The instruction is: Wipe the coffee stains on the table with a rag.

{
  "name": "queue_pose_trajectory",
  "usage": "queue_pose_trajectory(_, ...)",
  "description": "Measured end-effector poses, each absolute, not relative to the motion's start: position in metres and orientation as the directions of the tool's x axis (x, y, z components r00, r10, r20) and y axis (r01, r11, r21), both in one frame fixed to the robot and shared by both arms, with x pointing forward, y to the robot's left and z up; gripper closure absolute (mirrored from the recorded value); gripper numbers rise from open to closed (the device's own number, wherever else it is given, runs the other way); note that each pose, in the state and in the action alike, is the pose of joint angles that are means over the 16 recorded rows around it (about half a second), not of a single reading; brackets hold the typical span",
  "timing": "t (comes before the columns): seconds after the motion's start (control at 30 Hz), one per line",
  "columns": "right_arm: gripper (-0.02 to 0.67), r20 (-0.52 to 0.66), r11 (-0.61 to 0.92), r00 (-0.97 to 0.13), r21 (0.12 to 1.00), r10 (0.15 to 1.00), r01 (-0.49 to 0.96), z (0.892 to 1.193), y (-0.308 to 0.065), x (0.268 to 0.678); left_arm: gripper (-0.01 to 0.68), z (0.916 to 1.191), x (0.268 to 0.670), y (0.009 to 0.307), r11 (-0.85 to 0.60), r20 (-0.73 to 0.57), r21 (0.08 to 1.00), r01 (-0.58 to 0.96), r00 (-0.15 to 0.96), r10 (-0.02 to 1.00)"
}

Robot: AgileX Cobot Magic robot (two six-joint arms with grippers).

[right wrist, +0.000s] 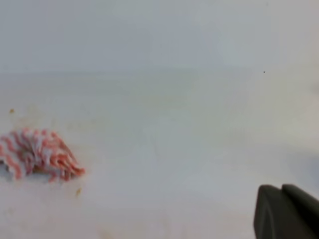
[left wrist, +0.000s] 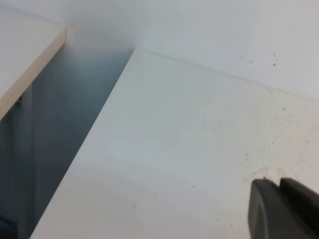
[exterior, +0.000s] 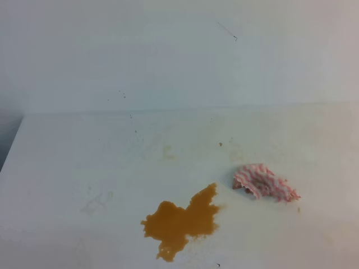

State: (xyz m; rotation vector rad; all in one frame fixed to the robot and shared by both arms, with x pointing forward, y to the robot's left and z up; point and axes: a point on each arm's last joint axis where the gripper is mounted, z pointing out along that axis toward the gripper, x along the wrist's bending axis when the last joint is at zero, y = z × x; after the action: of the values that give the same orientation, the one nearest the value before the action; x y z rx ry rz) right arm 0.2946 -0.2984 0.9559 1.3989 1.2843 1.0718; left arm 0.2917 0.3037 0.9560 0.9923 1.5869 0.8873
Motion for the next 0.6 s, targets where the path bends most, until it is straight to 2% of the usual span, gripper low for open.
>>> queue_pose_trajectory(0.4,0.651,0.310,-0.309,0.123,0.951,0.943,-0.031,0.973,-0.304,0.296,0.673,0.955,0.292,0.304,0.389,-0.368,0.905,0.171,-0.141,0.919)
queue_pose_trajectory(0.6,0.651,0.386,-0.378,0.131,0.922,0.913,-0.085,0.976,-0.306,0.295,0.673,0.955,0.292,0.304,0.389,-0.368,0.905,0.172,-0.142,0.919)
